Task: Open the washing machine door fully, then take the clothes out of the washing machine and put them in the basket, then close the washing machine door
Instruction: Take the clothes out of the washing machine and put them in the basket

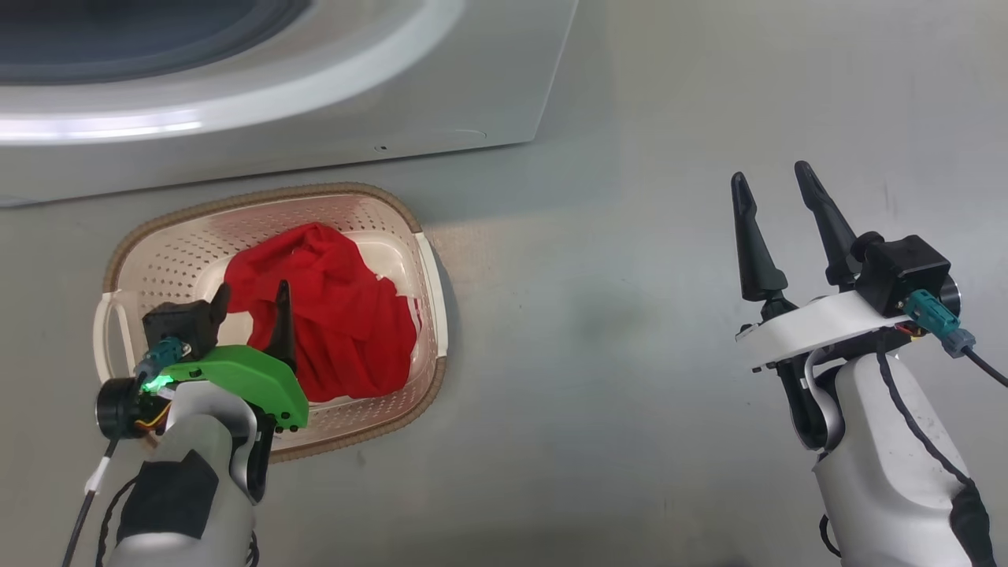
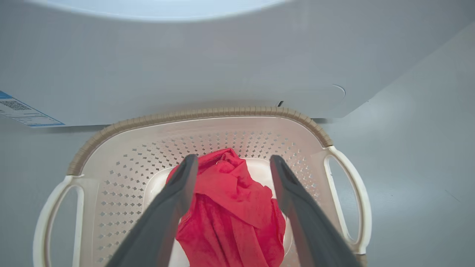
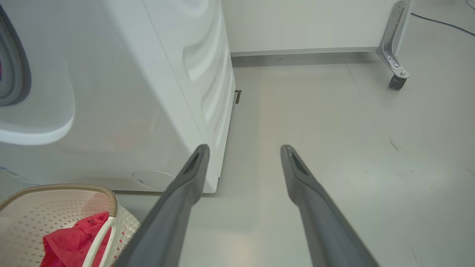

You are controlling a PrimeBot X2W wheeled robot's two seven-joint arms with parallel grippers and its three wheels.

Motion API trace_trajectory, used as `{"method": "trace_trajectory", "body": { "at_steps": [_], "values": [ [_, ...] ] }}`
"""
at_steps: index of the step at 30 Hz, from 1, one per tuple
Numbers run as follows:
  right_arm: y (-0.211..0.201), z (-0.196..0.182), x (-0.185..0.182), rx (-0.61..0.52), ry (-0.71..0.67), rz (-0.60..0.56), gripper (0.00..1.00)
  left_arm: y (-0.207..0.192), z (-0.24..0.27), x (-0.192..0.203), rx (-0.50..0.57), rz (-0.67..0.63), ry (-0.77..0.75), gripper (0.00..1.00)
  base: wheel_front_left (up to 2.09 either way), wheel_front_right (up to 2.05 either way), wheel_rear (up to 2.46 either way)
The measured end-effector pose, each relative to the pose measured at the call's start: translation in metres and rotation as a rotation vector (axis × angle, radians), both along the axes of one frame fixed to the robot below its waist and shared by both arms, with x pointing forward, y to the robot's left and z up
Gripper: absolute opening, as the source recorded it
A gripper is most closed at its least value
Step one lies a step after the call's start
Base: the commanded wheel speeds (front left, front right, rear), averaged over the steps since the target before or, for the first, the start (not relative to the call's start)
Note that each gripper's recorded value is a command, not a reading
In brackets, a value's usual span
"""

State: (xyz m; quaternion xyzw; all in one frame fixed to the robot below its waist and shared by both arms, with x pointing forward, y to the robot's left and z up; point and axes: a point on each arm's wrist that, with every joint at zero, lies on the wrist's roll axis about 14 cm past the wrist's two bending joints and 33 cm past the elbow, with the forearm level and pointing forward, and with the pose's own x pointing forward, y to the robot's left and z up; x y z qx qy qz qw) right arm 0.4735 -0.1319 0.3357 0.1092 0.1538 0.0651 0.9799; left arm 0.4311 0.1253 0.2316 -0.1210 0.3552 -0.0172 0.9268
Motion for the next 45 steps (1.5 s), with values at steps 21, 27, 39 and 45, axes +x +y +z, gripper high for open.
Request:
{"method": "trace_trajectory", "body": {
  "at_steps": [21, 27, 39, 45],
  "values": [
    [-0.011, 0.070, -0.026, -0.001, -0.122, -0.036, 1.00, 0.028, 0.124, 0.008, 0.004, 0.078, -0.355, 1.00, 0.00, 0.00, 0.00],
    [-0.015, 0.089, -0.039, -0.006, -0.161, -0.046, 1.00, 0.034, 0.163, 0.001, 0.015, 0.085, -0.467, 1.00, 0.00, 0.00, 0.00],
    [-0.014, 0.120, -0.054, -0.002, -0.235, -0.045, 1.00, 0.050, 0.205, -0.019, 0.040, 0.120, -0.583, 1.00, 0.00, 0.00, 0.00],
    [-0.017, 0.132, -0.062, -0.003, -0.266, -0.056, 1.00, 0.057, 0.216, -0.033, 0.052, 0.138, -0.617, 1.00, 0.00, 0.00, 0.00]
  ]
}}
